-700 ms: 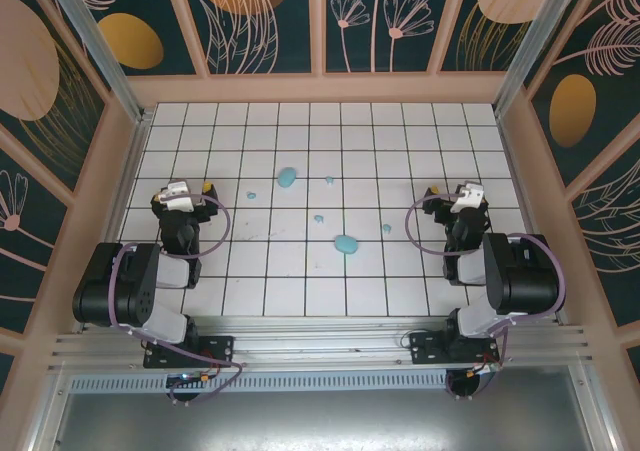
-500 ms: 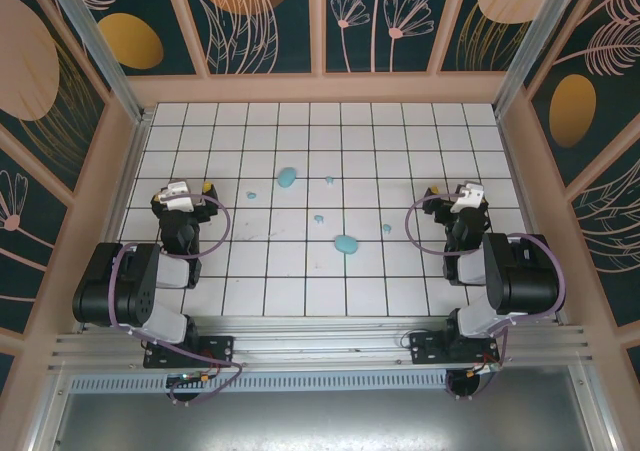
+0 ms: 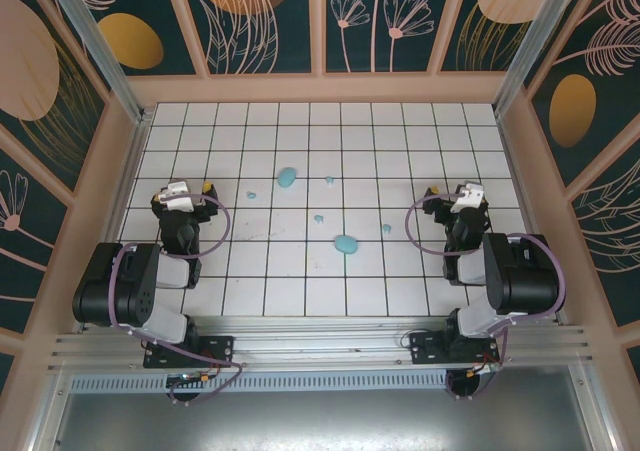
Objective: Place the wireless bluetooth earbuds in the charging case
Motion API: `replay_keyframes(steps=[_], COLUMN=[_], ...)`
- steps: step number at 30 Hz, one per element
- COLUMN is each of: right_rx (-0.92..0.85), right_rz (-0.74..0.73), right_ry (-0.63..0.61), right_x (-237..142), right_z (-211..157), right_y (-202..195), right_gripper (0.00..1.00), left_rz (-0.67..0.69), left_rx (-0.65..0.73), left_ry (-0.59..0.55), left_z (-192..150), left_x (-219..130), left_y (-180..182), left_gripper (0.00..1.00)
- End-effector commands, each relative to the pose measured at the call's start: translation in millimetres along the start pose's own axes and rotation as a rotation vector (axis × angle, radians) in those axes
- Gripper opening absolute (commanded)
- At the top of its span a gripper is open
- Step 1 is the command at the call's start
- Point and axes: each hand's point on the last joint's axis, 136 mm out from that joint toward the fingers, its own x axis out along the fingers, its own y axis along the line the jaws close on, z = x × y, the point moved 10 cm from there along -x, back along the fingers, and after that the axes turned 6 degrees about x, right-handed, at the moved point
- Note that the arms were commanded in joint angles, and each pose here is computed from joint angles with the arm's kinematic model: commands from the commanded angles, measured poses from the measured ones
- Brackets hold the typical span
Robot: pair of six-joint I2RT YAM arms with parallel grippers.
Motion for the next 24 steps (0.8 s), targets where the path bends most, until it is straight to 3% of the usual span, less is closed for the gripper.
replay_keyframes(steps=[1, 24], right_rx=[0.009, 0.011], right_rz=[0.029, 0.027], right_ry=[-0.047, -0.059], right_x=[3.3, 0.6], right_z=[9.0, 10.0], right_y=[4.8, 4.5], right_gripper=[0.99, 0.99], left_rz=[-0.01, -0.043], left_rx=[-0.021, -0.006], left_ry=[-0.016, -0.018], left_z=[2.7, 9.4], left_x=[1.4, 1.9], left_y=[0.1, -2.1], left_gripper=[0.99, 0.99])
